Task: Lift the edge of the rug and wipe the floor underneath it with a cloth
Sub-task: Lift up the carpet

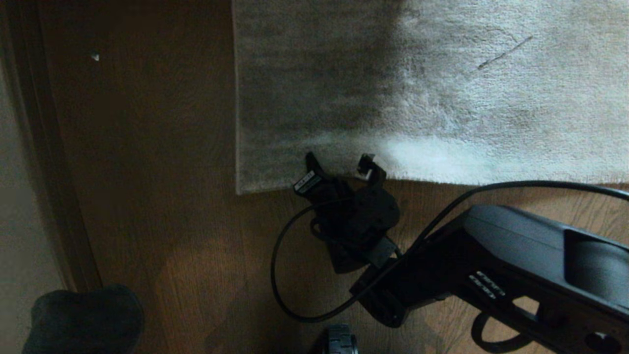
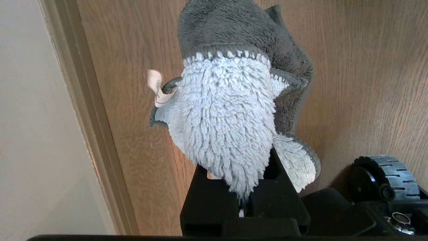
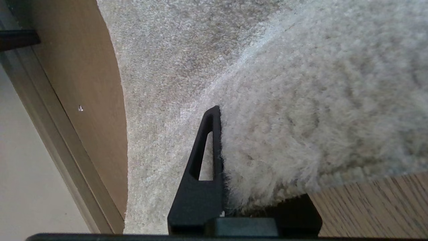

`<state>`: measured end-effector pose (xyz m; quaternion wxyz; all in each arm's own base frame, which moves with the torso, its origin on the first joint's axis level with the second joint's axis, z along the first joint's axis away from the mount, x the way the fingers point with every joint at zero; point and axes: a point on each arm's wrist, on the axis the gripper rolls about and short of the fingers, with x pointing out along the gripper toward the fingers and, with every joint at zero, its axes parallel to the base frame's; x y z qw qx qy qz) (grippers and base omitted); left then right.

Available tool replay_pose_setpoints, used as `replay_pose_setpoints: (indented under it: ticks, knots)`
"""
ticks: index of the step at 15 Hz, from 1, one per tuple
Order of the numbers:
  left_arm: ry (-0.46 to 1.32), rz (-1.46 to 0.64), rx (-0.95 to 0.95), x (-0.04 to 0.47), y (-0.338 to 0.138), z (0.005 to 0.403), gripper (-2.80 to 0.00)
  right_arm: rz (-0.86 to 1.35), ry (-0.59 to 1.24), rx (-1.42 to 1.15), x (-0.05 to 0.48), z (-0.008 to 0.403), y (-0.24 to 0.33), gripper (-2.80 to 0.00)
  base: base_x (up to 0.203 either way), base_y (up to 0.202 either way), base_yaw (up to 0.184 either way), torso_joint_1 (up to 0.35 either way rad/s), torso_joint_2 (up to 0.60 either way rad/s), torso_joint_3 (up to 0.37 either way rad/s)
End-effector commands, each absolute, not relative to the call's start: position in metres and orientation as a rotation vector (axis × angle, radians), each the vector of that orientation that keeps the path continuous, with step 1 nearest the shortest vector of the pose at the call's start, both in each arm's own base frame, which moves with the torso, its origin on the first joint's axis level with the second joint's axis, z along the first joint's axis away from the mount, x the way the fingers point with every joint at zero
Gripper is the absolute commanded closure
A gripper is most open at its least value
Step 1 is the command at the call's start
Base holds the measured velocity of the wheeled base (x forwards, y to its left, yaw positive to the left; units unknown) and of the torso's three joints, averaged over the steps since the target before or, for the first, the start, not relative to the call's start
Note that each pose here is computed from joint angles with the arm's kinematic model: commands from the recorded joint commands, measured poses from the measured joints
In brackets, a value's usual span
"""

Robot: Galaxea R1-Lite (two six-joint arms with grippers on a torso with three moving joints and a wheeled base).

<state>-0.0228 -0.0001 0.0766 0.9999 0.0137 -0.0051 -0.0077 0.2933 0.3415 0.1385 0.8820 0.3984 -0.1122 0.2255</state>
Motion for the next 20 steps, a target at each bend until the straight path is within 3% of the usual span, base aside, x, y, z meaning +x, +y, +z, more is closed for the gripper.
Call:
replay_pose_setpoints:
  ticks: [1,9,20]
  knots:
    - [-0.012,-0.015,0.028,-0.023,0.000,0.077,0.00,0.478,-0.282,0.873,0.291,0.149,0.338,0.00,0.000,0.000,0.000,0.000,0.00,0.000]
    - [-0.012,-0.015,0.028,-0.023,0.000,0.077,0.00,0.483,-0.392,0.991,0.289,0.205,0.308,0.00,0.000,0.000,0.000,0.000,0.00,0.000]
    - [-0.012,-0.015,0.028,-0.023,0.000,0.077,0.00,0.497,-0.476,1.044,0.277,0.246,0.288,0.00,0.000,0.000,0.000,0.000,0.00,0.000]
